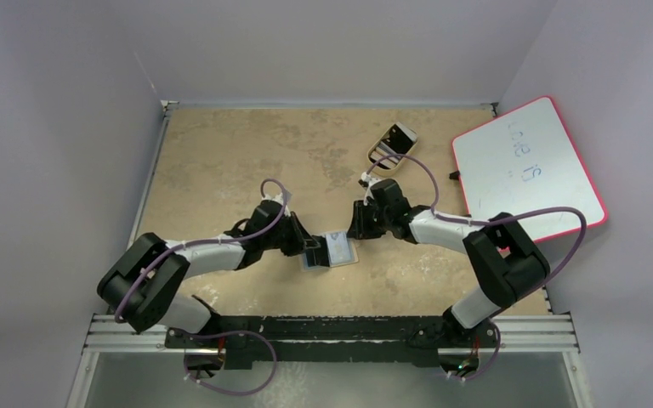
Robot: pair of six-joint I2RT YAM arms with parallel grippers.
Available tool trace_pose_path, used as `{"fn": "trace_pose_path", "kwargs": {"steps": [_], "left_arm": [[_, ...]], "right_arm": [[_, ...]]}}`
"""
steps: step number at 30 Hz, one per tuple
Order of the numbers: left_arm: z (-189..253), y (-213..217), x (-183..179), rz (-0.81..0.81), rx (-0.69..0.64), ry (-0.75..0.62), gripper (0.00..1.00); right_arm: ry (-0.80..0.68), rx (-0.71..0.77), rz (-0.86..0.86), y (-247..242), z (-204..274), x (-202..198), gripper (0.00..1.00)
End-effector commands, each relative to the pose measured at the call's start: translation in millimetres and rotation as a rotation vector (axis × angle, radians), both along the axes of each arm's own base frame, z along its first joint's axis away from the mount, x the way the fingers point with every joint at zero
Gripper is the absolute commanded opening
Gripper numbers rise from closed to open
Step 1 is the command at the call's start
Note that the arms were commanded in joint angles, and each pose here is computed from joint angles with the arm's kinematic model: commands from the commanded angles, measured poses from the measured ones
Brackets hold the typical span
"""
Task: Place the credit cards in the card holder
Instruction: Insert the credit card into the card holder.
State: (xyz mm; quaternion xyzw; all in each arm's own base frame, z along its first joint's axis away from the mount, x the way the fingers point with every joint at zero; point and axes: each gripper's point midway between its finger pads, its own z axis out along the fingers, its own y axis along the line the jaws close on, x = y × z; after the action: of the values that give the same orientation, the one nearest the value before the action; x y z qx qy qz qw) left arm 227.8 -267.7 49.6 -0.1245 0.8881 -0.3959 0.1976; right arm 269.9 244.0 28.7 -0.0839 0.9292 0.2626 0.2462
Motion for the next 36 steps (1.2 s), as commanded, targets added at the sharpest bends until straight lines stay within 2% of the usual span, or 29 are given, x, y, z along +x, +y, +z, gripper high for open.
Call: {"fn": "trace_pose_path", "kwargs": {"steps": [1,11,15,22,29,36], "left_arm": [[15.5,-11.6,16.3,-0.001,-0.069,-0.049,0.0],[3.0,-13.5,14.2,-0.007,-0.086,-0.034,0.0],[-7.6,-6.7,12.6,-0.001,-0.037,-0.022,0.0],[-27.8,7.1,10.9,0.032,0.054,0.01,0.0],[-23.4,7.9,12.1,0.028,0.076,0.018,0.0],[-27.1,16.2,7.0,0.019,0.119,0.019,0.0]], "right_arm": [[-0.051,0.001,0.021,6.6,12.7,10.0,0.32],[-0.033,0.007,0.021,6.1,1.8,4.5,0.25],[-0.024,0.01,0.024,8.1,-3.9,3.4,0.21],[-0.02,0.003,0.027,8.8,-5.6,1.7,0.2],[-0.009,-0.004,0.027,6.6,-12.1,-1.8,0.19],[-0.015,-0.017,0.017,2.7,-13.3,-2.3,0.12]]}}
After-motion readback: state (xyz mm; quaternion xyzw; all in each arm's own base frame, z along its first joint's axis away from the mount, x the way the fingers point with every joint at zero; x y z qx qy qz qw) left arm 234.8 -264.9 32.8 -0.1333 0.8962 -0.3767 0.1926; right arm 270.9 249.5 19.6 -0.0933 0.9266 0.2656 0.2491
